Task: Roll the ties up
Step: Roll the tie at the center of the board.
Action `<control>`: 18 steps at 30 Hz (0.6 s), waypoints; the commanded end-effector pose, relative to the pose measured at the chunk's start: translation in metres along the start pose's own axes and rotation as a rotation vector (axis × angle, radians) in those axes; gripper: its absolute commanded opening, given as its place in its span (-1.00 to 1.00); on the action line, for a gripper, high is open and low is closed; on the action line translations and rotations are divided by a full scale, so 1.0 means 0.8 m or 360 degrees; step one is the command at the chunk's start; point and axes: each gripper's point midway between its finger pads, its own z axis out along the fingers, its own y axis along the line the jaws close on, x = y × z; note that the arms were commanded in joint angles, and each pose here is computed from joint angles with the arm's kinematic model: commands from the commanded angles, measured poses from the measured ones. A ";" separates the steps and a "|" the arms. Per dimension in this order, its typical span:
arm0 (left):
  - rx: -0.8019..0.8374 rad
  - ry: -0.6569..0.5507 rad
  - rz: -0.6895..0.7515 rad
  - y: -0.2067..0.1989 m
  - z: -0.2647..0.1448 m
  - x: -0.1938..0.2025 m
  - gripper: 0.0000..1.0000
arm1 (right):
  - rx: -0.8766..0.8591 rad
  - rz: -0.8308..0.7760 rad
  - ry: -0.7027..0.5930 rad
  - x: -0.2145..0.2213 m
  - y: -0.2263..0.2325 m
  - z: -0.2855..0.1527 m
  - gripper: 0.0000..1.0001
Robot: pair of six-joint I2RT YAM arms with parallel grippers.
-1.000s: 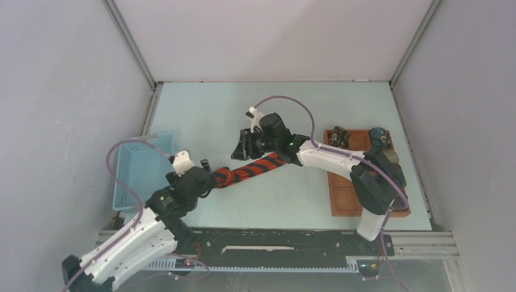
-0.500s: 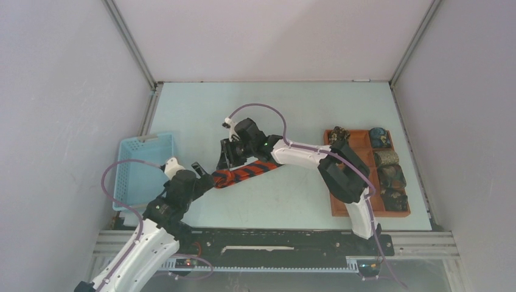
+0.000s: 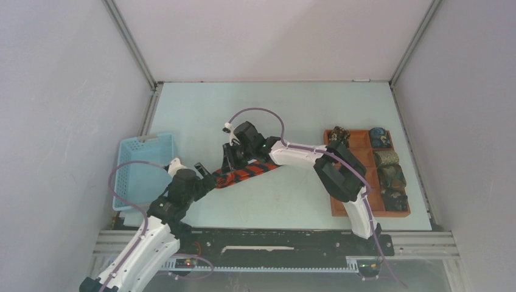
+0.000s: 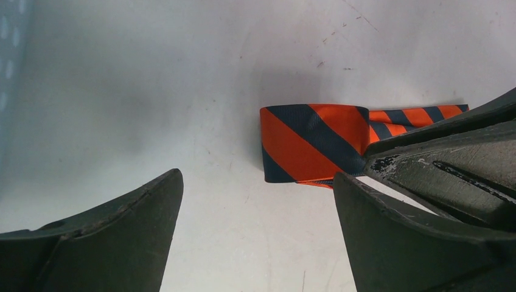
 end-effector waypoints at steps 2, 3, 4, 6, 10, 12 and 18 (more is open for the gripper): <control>0.0146 -0.0001 -0.0022 -0.025 0.006 -0.006 0.98 | 0.0008 0.0001 0.0002 0.000 -0.014 0.002 -0.56; 0.0163 0.0003 -0.0025 -0.027 0.007 -0.006 0.98 | 0.0013 0.0007 0.0005 0.002 -0.018 0.002 -0.56; 0.0171 0.0009 -0.0030 -0.029 0.008 -0.005 0.98 | 0.0017 0.0014 0.0006 0.002 -0.021 0.002 -0.58; 0.0185 0.0020 -0.0038 -0.031 0.011 -0.005 0.98 | 0.0024 0.0020 0.0016 0.004 -0.026 0.004 -0.59; 0.0199 0.0057 -0.0053 -0.033 0.016 -0.002 0.98 | 0.0043 0.0029 0.0028 0.009 -0.035 0.005 -0.61; 0.0212 0.0070 -0.0062 -0.034 0.019 0.000 0.98 | 0.0053 0.0038 0.0029 0.010 -0.040 0.004 -0.61; 0.0249 0.0127 -0.0069 -0.039 0.027 0.008 0.98 | 0.0065 0.0047 0.0023 0.009 -0.046 0.001 -0.62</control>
